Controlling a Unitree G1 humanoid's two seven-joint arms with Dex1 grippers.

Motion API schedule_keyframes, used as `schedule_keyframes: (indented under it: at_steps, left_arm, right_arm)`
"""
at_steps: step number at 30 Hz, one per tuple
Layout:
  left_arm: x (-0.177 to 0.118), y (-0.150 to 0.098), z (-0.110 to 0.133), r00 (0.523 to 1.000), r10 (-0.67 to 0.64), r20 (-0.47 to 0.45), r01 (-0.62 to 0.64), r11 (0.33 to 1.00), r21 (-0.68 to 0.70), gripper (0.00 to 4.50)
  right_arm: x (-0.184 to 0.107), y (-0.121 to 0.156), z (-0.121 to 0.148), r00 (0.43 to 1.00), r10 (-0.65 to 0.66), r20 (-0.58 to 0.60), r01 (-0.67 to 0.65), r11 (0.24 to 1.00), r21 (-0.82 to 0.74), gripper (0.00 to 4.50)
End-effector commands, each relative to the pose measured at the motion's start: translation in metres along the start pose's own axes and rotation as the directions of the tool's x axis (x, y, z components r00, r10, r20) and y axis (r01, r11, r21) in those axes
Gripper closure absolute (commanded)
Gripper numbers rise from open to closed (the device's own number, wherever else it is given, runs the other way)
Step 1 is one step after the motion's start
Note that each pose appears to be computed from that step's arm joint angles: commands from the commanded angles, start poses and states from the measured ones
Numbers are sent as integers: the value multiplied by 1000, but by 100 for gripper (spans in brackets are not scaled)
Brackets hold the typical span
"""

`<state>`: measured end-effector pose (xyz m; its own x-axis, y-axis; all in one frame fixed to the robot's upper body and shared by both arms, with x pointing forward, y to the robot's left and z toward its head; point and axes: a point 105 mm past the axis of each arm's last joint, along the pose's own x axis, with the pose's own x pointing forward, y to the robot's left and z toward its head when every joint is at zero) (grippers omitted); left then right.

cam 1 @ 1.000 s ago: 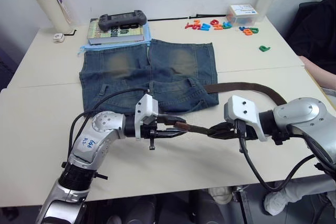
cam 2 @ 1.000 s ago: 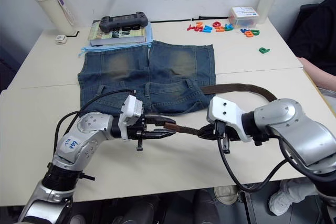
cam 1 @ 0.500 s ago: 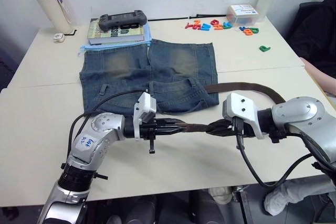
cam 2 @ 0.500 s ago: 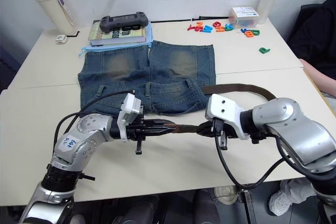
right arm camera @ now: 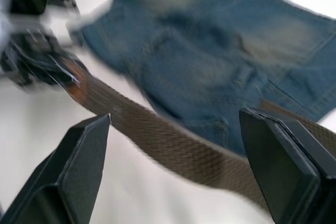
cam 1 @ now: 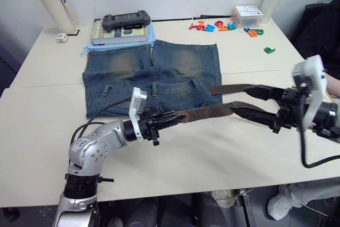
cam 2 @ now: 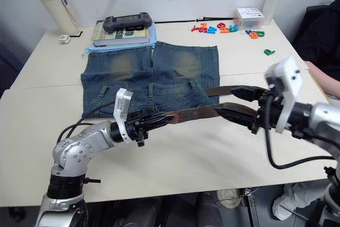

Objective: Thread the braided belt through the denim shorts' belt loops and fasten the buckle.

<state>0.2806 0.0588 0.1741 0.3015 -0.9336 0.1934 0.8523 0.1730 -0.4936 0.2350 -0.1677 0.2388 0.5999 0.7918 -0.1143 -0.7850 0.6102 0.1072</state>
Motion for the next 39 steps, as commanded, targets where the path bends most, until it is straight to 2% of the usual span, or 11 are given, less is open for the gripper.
schedule_keyframes:
  at_steps: [1, 6, 9, 15, 19, 32, 35, 36, 37, 38, 39]
  left_arm:
    - [-2, -1, 16, 996, 5, 83, 2, 996, -88, 450]
    - [1, -6, 19, 997, -9, 80, 16, 995, -98, 450]
    - [2, -9, 18, 997, -19, 71, 26, 995, -100, 450]
    - [3, -11, 20, 997, -20, 74, 27, 995, -93, 450]
    - [3, -13, 19, 997, -21, 73, 28, 996, -90, 450]
    - [-1, -11, 25, 995, 7, 100, 4, 994, -105, 450]
    - [-2, -11, 23, 996, 4, 94, 6, 994, -105, 450]
    - [-1, -12, 23, 996, 1, 92, 8, 994, -105, 450]
    - [-1, -13, 23, 996, -1, 91, 10, 994, -105, 450]
    - [-1, -13, 22, 996, -3, 89, 12, 994, -104, 450]
    - [-1, -13, 22, 996, -4, 86, 13, 995, -102, 450]
  right_arm:
    - [4, 37, -5, 991, 95, 97, -109, 982, 151, 33]
    - [33, 54, -33, 988, 36, 149, -110, 847, 520, 33]
    - [52, 46, -39, 979, -62, 195, -88, 735, 672, 33]
    - [75, 34, -31, 940, -140, 311, -165, 611, 774, 33]
    - [80, 24, -19, 911, -183, 371, -190, 610, 769, 33]
    - [71, 1, -22, 875, -284, 392, -145, 618, 773, 33]
    - [71, 2, -22, 878, -278, 390, -138, 633, 762, 115]
    - [72, 3, -21, 878, -275, 392, -138, 640, 756, 161]
    - [72, 3, -21, 877, -274, 395, -139, 641, 754, 238]
    - [73, 4, -20, 876, -273, 397, -140, 643, 753, 253]
    - [73, 4, -20, 876, -271, 398, -141, 646, 750, 303]
